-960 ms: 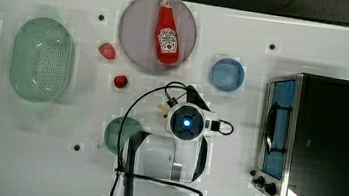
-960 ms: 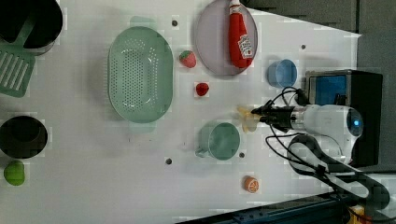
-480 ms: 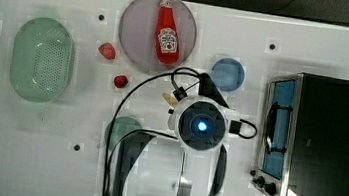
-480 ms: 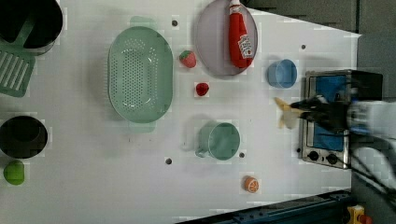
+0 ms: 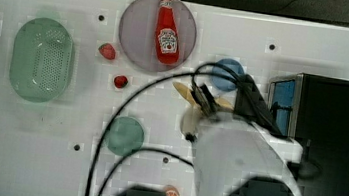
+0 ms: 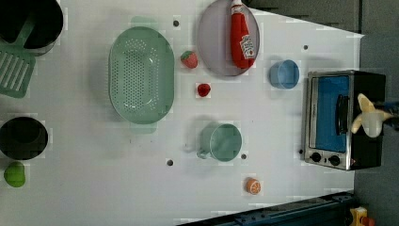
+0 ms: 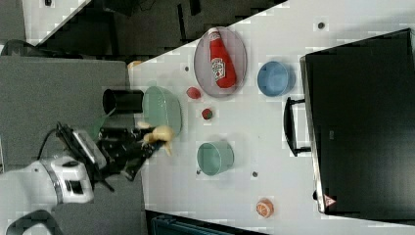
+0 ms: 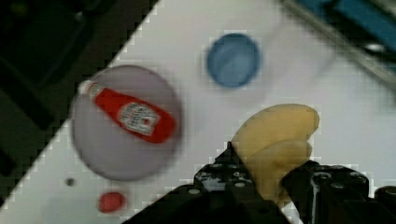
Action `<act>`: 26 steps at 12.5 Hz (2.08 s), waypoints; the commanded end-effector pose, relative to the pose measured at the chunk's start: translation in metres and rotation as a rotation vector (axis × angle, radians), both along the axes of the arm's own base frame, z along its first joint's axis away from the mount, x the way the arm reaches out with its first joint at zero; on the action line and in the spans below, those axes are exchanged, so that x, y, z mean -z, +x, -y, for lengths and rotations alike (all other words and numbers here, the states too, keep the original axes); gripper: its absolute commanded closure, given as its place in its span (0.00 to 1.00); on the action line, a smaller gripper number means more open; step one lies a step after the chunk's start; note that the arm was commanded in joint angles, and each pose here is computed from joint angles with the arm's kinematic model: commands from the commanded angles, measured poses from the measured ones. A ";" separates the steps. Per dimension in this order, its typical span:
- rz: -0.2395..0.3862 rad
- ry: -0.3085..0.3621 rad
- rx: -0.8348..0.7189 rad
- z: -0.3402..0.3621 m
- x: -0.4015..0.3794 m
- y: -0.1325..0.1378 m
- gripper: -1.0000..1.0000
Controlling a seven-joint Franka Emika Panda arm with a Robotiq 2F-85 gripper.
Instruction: Pick banana from table and place on oven.
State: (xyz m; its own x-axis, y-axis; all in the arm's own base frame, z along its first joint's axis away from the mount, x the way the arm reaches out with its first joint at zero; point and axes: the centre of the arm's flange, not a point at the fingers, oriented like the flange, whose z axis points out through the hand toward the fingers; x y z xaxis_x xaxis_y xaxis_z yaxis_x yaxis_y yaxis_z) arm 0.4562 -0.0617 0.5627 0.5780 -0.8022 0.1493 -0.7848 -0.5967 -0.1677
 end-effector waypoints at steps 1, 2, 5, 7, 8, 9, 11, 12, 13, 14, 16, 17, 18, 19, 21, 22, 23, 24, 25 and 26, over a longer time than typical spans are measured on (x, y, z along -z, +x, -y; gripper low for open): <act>-0.158 0.029 0.027 0.074 0.059 -0.005 0.74; -0.162 0.025 0.011 0.095 0.061 -0.007 0.74; -0.183 -0.007 0.024 0.158 0.066 -0.003 0.74; -0.202 -0.037 -0.043 0.197 0.071 0.005 0.74; -0.213 -0.057 -0.077 0.216 0.074 0.010 0.74; -0.227 -0.080 -0.108 0.235 0.077 0.016 0.74; -0.268 -0.126 -0.197 0.266 0.089 0.029 0.74; -0.284 -0.144 -0.231 0.277 0.098 0.034 0.74; -0.288 -0.147 -0.237 0.288 0.109 0.038 0.74; -0.278 -0.125 -0.208 0.295 0.123 0.038 0.74; -0.268 -0.062 -0.157 0.305 0.144 0.036 0.74; -0.267 -0.070 -0.181 0.307 0.146 0.036 0.74; -0.256 -0.088 -0.214 0.308 0.146 0.038 0.70; -0.243 -0.104 -0.240 0.309 0.144 0.040 0.60; -0.248 -0.100 -0.245 0.309 0.145 0.039 0.37; -0.254 -0.094 -0.245 0.308 0.147 0.038 0.25; -0.255 -0.091 -0.244 0.308 0.147 0.037 0.14; -0.249 -0.093 -0.246 0.308 0.141 0.036 0.03; -0.235 -0.096 -0.250 0.306 0.126 0.036 0.00; -0.228 -0.095 -0.260 0.302 0.107 0.034 0.00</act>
State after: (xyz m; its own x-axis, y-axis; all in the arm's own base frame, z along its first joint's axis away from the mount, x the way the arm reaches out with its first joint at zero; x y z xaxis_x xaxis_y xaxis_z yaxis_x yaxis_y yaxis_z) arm 0.4850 -0.3742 0.3931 0.7496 -0.6615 -0.0236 -0.6552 -0.7466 0.1154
